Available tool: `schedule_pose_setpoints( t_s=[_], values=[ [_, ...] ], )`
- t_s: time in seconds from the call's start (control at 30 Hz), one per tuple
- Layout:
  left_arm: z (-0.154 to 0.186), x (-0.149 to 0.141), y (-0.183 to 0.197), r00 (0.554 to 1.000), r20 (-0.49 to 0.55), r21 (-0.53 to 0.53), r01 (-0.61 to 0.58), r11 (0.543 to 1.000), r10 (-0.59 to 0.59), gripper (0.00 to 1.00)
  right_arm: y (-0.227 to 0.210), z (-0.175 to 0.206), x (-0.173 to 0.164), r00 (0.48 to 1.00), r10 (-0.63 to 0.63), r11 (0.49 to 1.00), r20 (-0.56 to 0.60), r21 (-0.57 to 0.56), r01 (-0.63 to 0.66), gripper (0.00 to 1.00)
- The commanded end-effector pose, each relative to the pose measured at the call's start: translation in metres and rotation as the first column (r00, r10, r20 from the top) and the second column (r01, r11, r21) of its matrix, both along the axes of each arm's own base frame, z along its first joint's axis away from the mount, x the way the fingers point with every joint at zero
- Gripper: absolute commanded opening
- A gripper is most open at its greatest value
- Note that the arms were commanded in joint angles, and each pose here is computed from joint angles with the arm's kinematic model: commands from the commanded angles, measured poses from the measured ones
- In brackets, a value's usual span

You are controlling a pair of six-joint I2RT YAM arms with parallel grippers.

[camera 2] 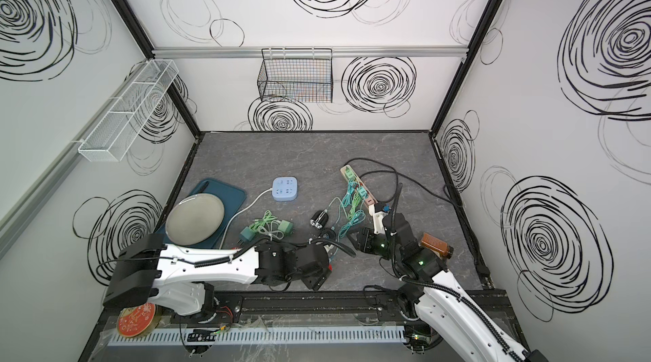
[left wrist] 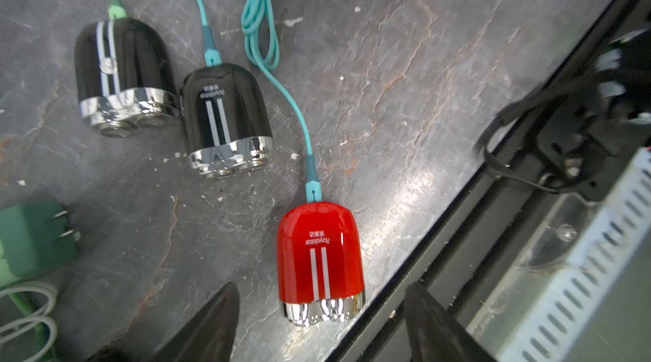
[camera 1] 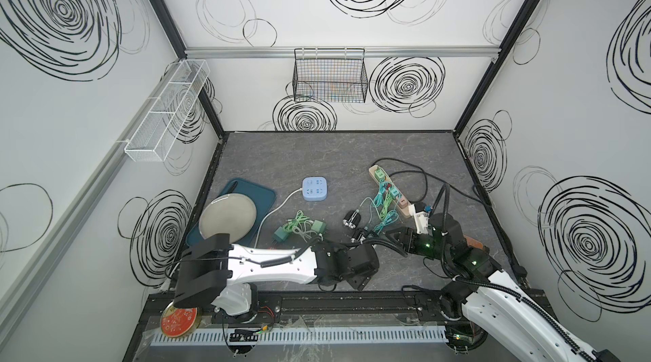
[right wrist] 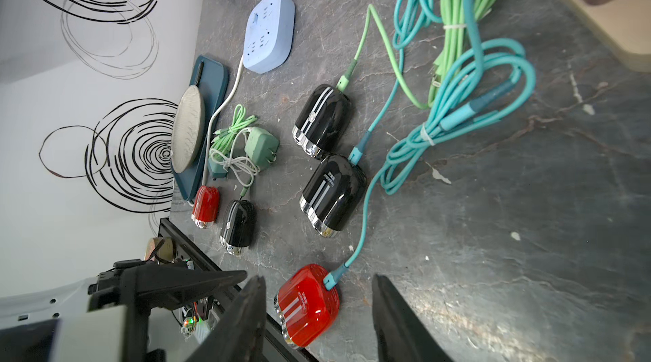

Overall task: Unplug the electric shaver
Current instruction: Pick up the electric shaver from the center of the board.

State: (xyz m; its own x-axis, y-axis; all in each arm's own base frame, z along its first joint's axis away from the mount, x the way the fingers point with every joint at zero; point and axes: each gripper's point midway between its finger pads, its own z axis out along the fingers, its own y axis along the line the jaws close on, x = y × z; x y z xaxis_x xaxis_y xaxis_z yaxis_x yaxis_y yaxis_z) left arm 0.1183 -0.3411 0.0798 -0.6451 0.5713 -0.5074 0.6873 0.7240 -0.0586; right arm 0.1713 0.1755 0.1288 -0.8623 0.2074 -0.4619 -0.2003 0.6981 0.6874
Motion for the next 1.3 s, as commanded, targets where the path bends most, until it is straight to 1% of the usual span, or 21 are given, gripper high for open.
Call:
schedule_pose_setpoints(
  t_s=[0.0,0.07,0.13,0.27,0.37,0.43,0.53,0.57,0.67,0.77,0.97,1.13,1.27],
  values=[
    [-0.005,0.007,-0.012,0.996,0.049,0.042,-0.073,0.996,0.071,0.78,0.001,0.000,-0.008,0.999,0.034,0.999,0.001,0.005,-0.034,0.52],
    [-0.016,0.007,-0.021,0.997,0.046,0.077,-0.073,0.994,0.069,0.78,0.003,0.004,-0.009,0.998,0.050,0.999,0.024,0.021,-0.051,0.52],
    [-0.022,0.006,-0.029,0.996,0.029,0.100,-0.082,0.992,0.080,0.77,0.003,0.008,-0.011,0.999,0.047,0.998,0.021,0.031,-0.048,0.52],
    [-0.032,0.005,-0.035,0.995,0.011,0.136,-0.096,0.986,0.096,0.76,-0.002,0.013,-0.015,0.998,0.055,0.998,0.039,0.010,-0.055,0.51],
    [-0.039,0.006,-0.028,0.994,0.018,0.178,-0.105,0.978,0.104,0.76,-0.004,0.010,-0.017,0.997,0.062,0.998,0.044,0.000,-0.062,0.52],
    [-0.039,0.007,-0.019,0.993,0.041,0.208,-0.119,0.971,0.112,0.76,-0.004,0.006,-0.017,0.998,0.056,0.998,0.041,0.001,-0.057,0.52],
    [-0.037,0.012,-0.005,0.989,0.077,0.226,-0.138,0.964,0.123,0.76,-0.007,0.004,-0.016,0.999,0.031,0.999,0.042,0.009,-0.032,0.52],
    [-0.037,0.013,0.000,0.989,0.077,0.228,-0.143,0.963,0.129,0.76,-0.007,0.002,-0.015,0.998,0.024,1.000,0.051,0.014,-0.025,0.52],
    [-0.041,0.011,0.006,0.990,0.034,0.196,-0.139,0.971,0.135,0.75,-0.008,0.005,-0.012,0.998,-0.004,0.999,0.061,0.038,0.002,0.52],
    [-0.049,0.009,0.007,0.992,-0.015,0.193,-0.122,0.974,0.127,0.72,-0.011,0.000,-0.010,0.998,-0.025,0.999,0.059,0.023,0.024,0.52],
    [-0.056,-0.006,-0.006,0.992,-0.110,0.159,-0.051,0.986,0.069,0.69,-0.012,-0.005,-0.010,0.999,-0.026,1.000,0.042,0.010,0.025,0.52],
    [-0.063,-0.008,-0.001,0.988,-0.147,0.180,-0.023,0.983,0.050,0.67,-0.007,-0.010,-0.009,1.000,-0.014,1.000,0.018,0.018,0.014,0.52],
    [-0.062,-0.005,0.006,0.988,-0.146,0.185,-0.031,0.982,0.059,0.60,0.005,-0.015,-0.014,0.999,0.031,0.997,-0.041,0.074,-0.028,0.50]
  ],
)
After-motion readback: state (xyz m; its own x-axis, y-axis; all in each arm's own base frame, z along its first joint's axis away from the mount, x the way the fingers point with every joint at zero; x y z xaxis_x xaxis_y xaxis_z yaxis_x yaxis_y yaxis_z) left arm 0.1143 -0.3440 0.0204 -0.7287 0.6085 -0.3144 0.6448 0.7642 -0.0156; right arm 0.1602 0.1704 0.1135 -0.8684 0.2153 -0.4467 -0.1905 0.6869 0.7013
